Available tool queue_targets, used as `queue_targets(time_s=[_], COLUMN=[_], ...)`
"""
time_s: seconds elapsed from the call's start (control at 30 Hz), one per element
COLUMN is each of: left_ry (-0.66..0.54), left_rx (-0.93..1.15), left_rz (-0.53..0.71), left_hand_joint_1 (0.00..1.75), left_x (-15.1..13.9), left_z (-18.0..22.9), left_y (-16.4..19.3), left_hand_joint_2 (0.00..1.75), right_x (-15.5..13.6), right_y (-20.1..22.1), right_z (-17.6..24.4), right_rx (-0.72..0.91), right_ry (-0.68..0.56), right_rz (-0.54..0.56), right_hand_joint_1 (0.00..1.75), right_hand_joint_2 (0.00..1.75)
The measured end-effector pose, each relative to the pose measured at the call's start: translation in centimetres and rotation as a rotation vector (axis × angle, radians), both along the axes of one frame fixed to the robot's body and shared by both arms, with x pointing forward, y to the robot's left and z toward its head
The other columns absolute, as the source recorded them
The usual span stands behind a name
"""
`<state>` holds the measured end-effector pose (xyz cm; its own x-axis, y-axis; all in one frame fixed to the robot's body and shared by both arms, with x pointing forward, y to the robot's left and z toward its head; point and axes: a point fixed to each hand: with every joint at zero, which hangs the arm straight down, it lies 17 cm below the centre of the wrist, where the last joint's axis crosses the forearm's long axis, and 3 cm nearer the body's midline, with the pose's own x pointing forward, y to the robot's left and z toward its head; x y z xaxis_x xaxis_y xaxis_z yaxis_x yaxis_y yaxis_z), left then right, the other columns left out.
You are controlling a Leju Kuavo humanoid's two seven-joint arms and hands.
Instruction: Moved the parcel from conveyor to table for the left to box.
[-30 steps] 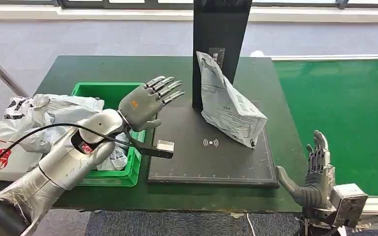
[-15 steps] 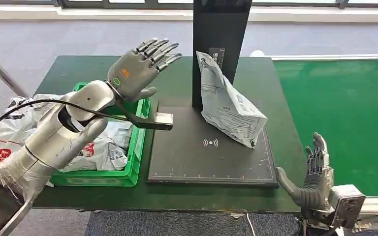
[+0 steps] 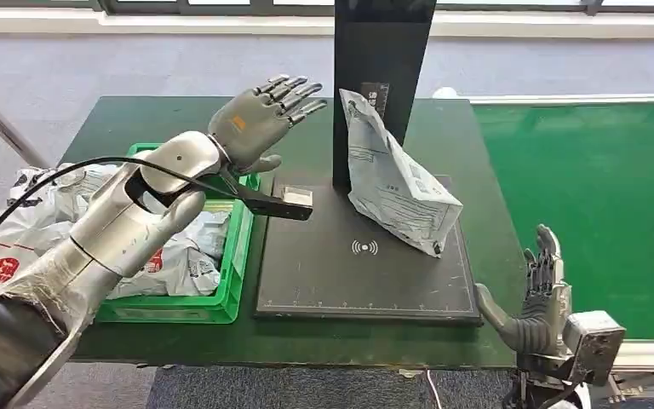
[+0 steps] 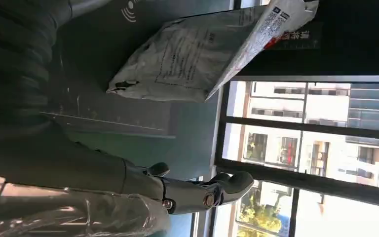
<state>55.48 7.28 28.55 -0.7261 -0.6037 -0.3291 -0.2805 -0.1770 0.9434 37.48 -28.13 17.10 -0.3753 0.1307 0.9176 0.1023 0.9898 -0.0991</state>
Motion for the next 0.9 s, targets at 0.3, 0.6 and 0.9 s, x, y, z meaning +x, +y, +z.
queue_targets(time_s=[0.3,0.6,0.9], left_ry=[0.173,0.211,0.166], left_rx=[0.003,0.001,-0.005], left_rz=[-0.085,-0.119,-0.119], left_hand_joint_1=[0.00,0.00,0.00], left_x=[-1.5,-3.0,-3.3], left_z=[-5.2,-6.6,-5.6], left_y=[-5.8,-9.8,-11.9], left_hand_joint_2=[1.75,1.75,1.75], right_x=[0.4,0.5,0.6], right_y=[0.1,0.1,0.0], right_z=[0.0,0.0,-0.1], right_rx=[0.005,0.006,0.006], right_ry=[0.000,0.002,0.006], right_rz=[0.003,0.003,-0.004], right_hand_joint_1=[0.00,0.00,0.00], right_hand_joint_2=[1.75,1.75,1.75])
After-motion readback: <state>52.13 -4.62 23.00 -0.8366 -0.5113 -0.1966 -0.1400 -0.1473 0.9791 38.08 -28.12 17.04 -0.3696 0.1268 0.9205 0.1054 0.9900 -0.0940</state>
